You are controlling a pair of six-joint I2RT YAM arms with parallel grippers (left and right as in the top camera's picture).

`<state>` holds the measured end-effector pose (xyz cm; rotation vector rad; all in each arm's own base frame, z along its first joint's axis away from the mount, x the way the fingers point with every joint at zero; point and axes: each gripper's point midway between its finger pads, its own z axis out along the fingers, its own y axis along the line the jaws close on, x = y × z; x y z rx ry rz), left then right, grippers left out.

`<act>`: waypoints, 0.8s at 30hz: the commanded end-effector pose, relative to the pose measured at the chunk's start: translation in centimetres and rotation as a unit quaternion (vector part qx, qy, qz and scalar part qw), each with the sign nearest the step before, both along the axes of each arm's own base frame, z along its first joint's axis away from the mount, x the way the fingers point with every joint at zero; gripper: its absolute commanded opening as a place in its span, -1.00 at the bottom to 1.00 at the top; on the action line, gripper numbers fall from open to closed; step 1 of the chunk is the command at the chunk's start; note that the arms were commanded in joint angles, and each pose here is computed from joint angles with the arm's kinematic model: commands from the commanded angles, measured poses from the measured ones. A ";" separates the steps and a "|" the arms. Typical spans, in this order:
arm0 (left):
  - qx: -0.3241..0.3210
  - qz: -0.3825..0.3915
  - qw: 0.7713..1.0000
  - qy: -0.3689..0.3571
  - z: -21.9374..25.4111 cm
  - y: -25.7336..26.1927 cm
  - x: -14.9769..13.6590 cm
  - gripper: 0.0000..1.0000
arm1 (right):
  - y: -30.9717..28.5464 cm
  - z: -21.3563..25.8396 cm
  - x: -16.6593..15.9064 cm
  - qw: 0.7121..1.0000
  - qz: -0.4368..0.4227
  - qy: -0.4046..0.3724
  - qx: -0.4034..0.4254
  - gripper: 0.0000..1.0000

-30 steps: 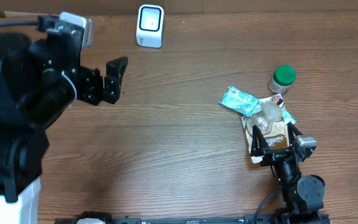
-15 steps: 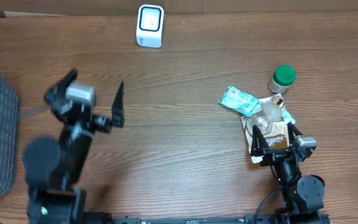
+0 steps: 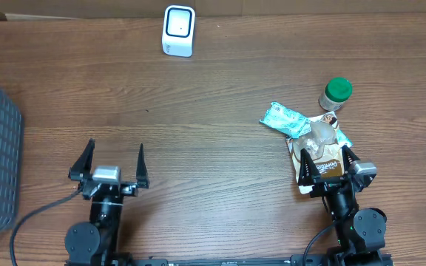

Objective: Scan the item barcode

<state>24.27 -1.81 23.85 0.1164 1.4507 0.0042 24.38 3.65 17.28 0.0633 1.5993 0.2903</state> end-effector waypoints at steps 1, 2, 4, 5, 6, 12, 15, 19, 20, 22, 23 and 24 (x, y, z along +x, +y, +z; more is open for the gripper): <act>0.001 0.011 1.000 0.004 -2.2 0.6 -0.1 0.99 | 0.2 -0.2 0.0 1.000 0.005 -0.001 -0.004 1.00; 0.002 0.011 1.000 0.012 -3.0 0.6 0.0 0.99 | 0.2 -0.2 0.0 1.000 0.005 -0.001 -0.004 1.00; 0.003 0.013 0.999 0.037 -4.6 0.8 0.2 0.99 | 0.2 -0.2 0.0 1.000 0.005 -0.001 -0.004 1.00; 0.004 0.014 0.999 0.047 -5.3 0.8 0.2 0.99 | 0.2 -0.2 0.0 1.000 0.005 -0.002 -0.004 1.00; 0.006 0.016 0.998 0.054 -5.8 0.9 0.3 0.99 | 0.2 -0.2 0.0 1.000 0.005 -0.001 -0.004 1.00; 0.000 0.018 0.995 0.094 -8.2 1.2 0.3 1.00 | 0.2 -0.2 0.0 1.000 0.005 -0.001 -0.004 1.00; 0.000 0.021 0.995 0.094 -8.2 1.3 0.3 0.99 | 0.2 -0.2 0.0 1.000 0.005 -0.001 -0.004 1.00; 0.000 0.020 0.995 0.095 -8.2 1.3 0.3 0.99 | 0.2 -0.2 0.0 1.000 0.005 -0.001 -0.004 1.00; 0.000 0.021 0.995 0.095 -8.2 1.3 0.3 0.99 | 0.2 -0.2 0.0 1.000 0.005 -0.001 -0.004 1.00; 0.000 0.021 0.995 0.095 -8.2 1.3 0.3 0.99 | 0.2 -0.2 0.0 1.000 0.005 -0.002 -0.004 1.00; 0.000 0.021 0.995 0.095 -8.2 1.3 0.3 0.99 | 0.2 -0.2 0.0 1.000 0.005 -0.002 -0.004 1.00; 0.000 0.020 0.995 0.095 -8.2 1.3 0.3 0.99 | 0.2 -0.2 0.0 1.000 0.005 -0.002 -0.004 1.00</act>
